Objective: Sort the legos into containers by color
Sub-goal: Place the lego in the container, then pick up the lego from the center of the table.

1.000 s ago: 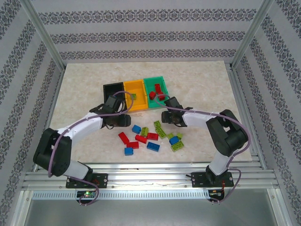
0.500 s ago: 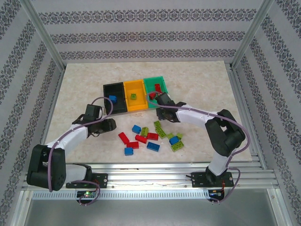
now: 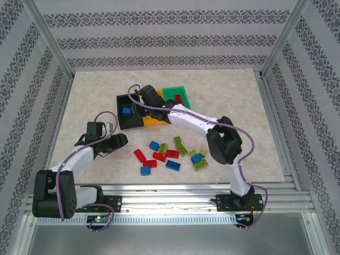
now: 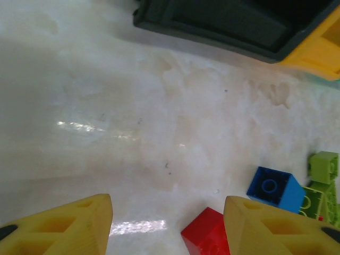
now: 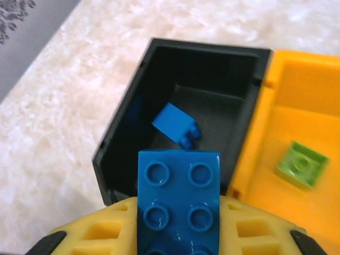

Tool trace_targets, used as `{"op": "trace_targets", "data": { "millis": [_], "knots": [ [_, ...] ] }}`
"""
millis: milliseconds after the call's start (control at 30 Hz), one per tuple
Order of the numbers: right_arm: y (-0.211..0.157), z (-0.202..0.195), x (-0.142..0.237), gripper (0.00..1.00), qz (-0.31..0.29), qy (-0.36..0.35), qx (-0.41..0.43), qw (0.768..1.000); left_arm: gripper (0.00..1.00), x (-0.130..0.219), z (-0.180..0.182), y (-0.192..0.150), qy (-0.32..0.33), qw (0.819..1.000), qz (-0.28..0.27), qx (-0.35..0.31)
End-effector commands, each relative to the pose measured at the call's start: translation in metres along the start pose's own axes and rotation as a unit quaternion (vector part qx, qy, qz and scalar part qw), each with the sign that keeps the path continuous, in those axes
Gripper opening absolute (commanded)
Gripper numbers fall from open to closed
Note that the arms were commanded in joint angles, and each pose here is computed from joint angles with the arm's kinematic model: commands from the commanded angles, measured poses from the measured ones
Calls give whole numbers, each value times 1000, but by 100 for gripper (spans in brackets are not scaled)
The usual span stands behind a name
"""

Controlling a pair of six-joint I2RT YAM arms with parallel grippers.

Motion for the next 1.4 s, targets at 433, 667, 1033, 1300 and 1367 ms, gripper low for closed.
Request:
{"op": "trace_targets", "data": {
  "millis": [433, 667, 1033, 1300, 1367],
  "knots": [
    [4, -17, 29, 49, 1, 27, 4, 1000, 57, 1, -15, 2, -73, 997, -7, -12],
    [-13, -63, 82, 50, -33, 0, 1, 999, 57, 0, -30, 9, -94, 995, -8, -43],
    [-53, -162, 122, 51, -29, -60, -52, 996, 57, -13, -62, 7, -53, 992, 19, -110],
    [-56, -187, 139, 51, -39, -92, -40, 994, 58, -25, -93, 3, -30, 981, 64, -180],
    [-57, -190, 144, 52, -45, -107, -28, 993, 58, -30, -101, 1, -25, 976, 75, -205]
  ]
}}
Point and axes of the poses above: each hand's point on the last joint's axis, 136 mm out from that joint toward the fingers, its own x axis back along the fingers, its own z axis along the line the jaws close on, y = z × x, the point moved 5 cm from there along x, back along the fingers, and after that the axes turned 14 degrees about -x, right-handed, at the moved point
